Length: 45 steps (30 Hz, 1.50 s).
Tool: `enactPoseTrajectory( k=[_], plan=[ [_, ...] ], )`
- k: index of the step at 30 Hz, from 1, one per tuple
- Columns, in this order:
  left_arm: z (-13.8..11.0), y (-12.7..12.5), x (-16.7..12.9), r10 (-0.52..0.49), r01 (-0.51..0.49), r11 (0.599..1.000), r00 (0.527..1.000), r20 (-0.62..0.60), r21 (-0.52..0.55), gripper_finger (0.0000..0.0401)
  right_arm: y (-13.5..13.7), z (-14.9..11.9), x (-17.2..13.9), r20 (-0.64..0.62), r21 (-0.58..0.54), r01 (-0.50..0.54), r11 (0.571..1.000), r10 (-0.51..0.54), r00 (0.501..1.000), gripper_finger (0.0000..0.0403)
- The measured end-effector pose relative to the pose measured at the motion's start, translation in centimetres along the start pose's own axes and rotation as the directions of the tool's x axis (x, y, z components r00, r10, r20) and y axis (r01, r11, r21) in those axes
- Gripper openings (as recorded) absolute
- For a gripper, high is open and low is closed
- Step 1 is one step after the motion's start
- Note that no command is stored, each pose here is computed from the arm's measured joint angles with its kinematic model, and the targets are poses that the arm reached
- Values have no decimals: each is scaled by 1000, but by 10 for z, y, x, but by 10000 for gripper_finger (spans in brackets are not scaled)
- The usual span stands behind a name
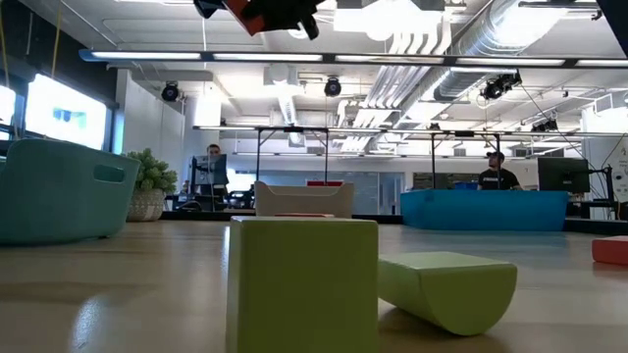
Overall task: Sort & place blocks by color
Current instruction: Put the orange block into the green bin
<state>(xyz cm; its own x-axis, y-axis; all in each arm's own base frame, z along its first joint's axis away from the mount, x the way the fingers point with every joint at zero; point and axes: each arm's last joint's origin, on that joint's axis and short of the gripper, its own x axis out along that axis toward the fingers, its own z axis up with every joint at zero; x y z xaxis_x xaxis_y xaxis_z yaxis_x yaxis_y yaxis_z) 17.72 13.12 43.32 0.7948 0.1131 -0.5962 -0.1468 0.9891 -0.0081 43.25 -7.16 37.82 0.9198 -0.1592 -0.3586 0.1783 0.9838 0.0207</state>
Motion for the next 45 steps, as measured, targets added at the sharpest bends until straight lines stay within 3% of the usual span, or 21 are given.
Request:
enactPoseTrajectory(
  k=[14,19,25,35,39,45],
  plan=[
    [0,1,2,9,-9,999,1000,-6,35,216,-10,0,0,-5,4,18,1000,-18,1000,106],
    [0,3,2,54,-54,998,998,-13,41,216,-15,0,-1,-6,13,29,999,-29,1000,106],
    [0,5,5,53,-52,998,998,-21,34,216,-13,4,-1,31,11,-35,999,35,999,106],
    [1,13,22,39,-38,999,998,-58,12,214,-14,4,-1,34,12,-29,1000,28,999,106],
    [1,14,24,37,-36,999,997,-62,13,189,-14,4,-1,31,12,-22,1000,22,999,106],
    [1,13,24,27,-25,999,998,-59,36,119,-16,3,-1,24,6,-13,1000,13,1000,105]
  ],
)
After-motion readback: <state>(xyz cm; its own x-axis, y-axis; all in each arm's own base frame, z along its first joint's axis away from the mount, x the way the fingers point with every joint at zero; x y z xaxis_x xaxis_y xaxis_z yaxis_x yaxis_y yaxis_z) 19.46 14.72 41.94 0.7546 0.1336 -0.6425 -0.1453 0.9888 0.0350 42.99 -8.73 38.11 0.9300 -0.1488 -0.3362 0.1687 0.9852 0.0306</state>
